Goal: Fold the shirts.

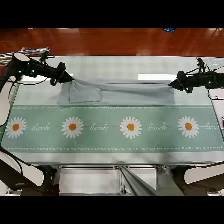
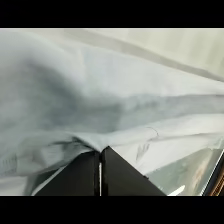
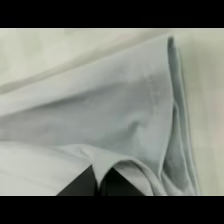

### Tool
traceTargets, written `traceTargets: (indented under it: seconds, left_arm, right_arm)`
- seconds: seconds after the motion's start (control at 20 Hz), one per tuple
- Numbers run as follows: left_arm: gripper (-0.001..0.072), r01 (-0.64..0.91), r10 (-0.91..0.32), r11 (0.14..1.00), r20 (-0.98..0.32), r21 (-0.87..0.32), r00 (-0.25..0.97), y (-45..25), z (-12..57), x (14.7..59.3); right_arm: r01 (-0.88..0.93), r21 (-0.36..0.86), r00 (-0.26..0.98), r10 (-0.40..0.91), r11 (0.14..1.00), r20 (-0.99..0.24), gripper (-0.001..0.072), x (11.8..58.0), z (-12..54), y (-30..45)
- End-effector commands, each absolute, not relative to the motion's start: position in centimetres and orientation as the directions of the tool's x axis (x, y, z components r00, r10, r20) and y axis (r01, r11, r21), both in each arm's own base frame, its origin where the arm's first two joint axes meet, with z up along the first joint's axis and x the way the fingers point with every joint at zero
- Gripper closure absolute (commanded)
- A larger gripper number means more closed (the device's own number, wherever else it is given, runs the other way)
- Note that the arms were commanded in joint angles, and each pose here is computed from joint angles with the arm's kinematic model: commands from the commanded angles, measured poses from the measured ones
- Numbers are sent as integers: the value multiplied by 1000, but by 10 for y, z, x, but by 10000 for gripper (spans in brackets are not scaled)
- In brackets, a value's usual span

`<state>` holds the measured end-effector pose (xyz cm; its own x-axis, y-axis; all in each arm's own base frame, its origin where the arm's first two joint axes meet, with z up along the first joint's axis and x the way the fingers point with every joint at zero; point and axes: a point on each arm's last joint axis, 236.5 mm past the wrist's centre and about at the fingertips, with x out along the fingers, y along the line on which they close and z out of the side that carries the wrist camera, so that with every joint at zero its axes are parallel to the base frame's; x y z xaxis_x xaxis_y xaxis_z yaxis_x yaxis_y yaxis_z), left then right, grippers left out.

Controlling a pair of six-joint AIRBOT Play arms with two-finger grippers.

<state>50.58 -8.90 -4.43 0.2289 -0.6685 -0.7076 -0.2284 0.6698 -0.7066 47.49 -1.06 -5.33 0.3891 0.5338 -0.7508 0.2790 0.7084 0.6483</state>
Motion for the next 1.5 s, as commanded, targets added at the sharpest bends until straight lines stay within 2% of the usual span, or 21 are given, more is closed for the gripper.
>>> traceTargets:
  seconds: [0.0, 0.05, 0.1, 0.15, 0.2, 0.35, 0.45, 0.55, 0.6, 0.7, 0.85, 1.0, 1.2, 1.45]
  left_arm:
    - [694, -188, -656, 686, -710, -703, 257, -86, -55, 522]
    - [670, -184, -654, 688, -710, -702, 261, -85, -55, 522]
    - [449, -191, -661, 684, -709, -704, 245, -87, -55, 519]
    - [205, -195, -673, 680, -707, -707, 217, -88, -54, 512]
    - [200, -192, -685, 677, -704, -710, 188, -86, -50, 505]
    - [201, -305, -602, 740, -792, -600, 96, -29, -36, 478]
    - [201, -308, -495, 808, -862, -502, 106, 19, -12, 460]
    - [201, -314, -365, 861, -916, -400, 166, 58, 18, 448]
    - [201, -320, -322, 871, -926, -372, 199, 69, 34, 441]
    - [201, -315, -258, 881, -917, -352, 303, 73, 56, 439]
    - [201, -268, -220, 892, -868, -364, 445, 27, 55, 423]
    - [201, -152, -280, 904, -821, -400, 497, -52, 27, 385]
    - [201, -19, -366, 913, -841, -407, 398, -125, -14, 340]
    - [201, -11, -385, 907, -837, -422, 389, -141, -24, 344]
  right_arm:
    - [293, 681, 427, 546, 671, -721, 690, 496, -61, -8]
    - [289, 686, 440, 544, 668, -715, 689, 500, -60, -9]
    - [291, 682, 446, 535, 671, -718, 607, 501, -62, -11]
    - [291, 685, 448, 538, 668, -714, 399, 502, -61, -11]
    - [282, 689, 439, 548, 668, -712, 300, 500, -57, -9]
    - [202, 683, 336, 606, 702, -721, 304, 476, -29, -23]
    - [210, 675, 320, 602, 707, -731, 304, 458, 2, -60]
    - [247, 628, 401, 513, 738, -759, 304, 445, 27, -110]
    - [288, 570, 429, 428, 770, -795, 304, 433, 35, -141]
    - [375, 512, 475, 314, 773, -822, 304, 411, 38, -178]
    - [478, 525, 491, 282, 704, -824, 304, 390, -4, -177]
    - [475, 609, 492, 382, 635, -782, 303, 389, -44, -134]
    - [434, 667, 455, 491, 606, -743, 303, 408, -65, -85]
    - [406, 679, 378, 564, 611, -734, 293, 428, -95, -38]
